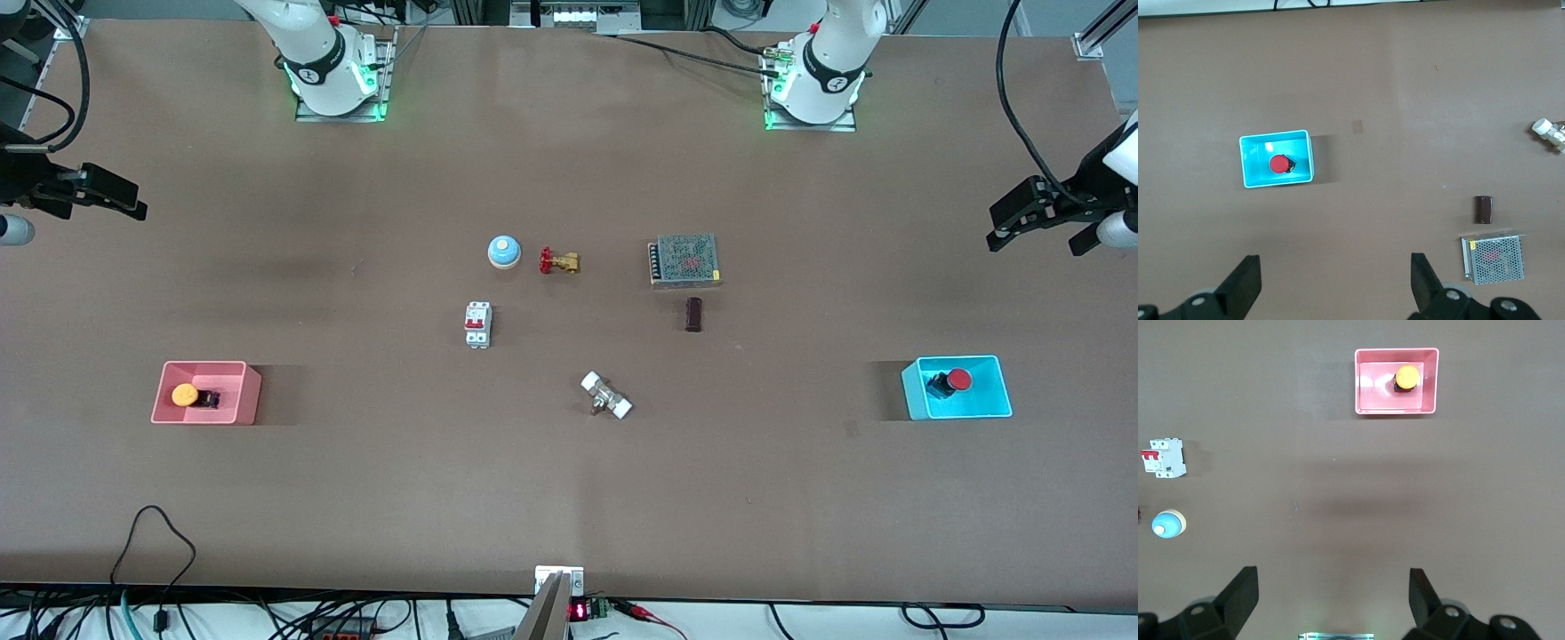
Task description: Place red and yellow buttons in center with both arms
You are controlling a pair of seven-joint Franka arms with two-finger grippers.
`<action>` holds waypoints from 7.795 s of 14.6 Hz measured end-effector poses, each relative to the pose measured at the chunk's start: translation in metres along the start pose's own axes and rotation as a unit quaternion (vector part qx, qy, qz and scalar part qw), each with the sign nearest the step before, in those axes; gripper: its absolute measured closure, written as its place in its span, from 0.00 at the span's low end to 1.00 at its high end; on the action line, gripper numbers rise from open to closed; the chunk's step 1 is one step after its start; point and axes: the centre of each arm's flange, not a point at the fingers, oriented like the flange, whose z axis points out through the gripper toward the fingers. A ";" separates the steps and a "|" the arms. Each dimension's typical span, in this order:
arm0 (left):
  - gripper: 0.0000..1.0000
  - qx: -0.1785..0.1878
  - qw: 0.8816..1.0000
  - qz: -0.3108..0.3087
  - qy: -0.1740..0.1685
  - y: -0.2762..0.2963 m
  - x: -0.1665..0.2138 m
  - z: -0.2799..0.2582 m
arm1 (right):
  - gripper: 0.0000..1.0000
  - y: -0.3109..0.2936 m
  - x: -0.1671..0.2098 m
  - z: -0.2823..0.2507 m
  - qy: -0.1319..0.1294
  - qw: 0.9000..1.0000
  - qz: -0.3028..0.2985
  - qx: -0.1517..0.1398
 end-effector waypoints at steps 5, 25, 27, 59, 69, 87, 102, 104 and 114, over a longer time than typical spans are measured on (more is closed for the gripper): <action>0.00 -0.001 1.000 0.000 -0.011 0.000 -0.002 0.002 | 0.00 0.000 -0.001 0.001 -0.005 1.000 0.000 0.000; 0.00 -0.018 0.997 -0.049 -0.054 -0.149 0.044 0.230 | 0.00 0.059 0.172 0.277 0.042 0.998 -0.026 -0.047; 0.00 -0.018 0.997 -0.047 -0.056 -0.154 0.047 0.261 | 0.00 0.067 0.173 0.295 0.034 0.998 -0.039 -0.047; 0.58 -0.002 0.998 -0.014 -0.063 -0.144 0.057 0.308 | 0.59 0.074 0.180 0.332 0.038 0.997 -0.049 -0.049; 0.58 -0.020 0.993 -0.079 -0.080 0.030 0.078 0.267 | 0.59 0.047 0.178 0.242 0.044 0.996 -0.063 -0.045; 0.58 -0.041 0.985 -0.131 -0.103 0.201 0.050 0.385 | 0.59 -0.266 0.135 0.289 0.014 1.000 -0.012 -0.020; 0.11 -0.030 0.989 -0.141 -0.040 0.124 0.084 0.278 | 0.54 -0.296 0.135 0.348 0.019 0.999 -0.024 -0.012; 0.11 -0.019 0.991 -0.126 -0.035 0.096 0.083 0.243 | 0.39 -0.297 0.136 0.352 0.020 1.000 -0.022 -0.009; 0.01 0.016 0.997 -0.072 -0.002 0.020 0.062 0.125 | 0.00 -0.272 0.139 0.237 0.068 0.998 -0.002 0.005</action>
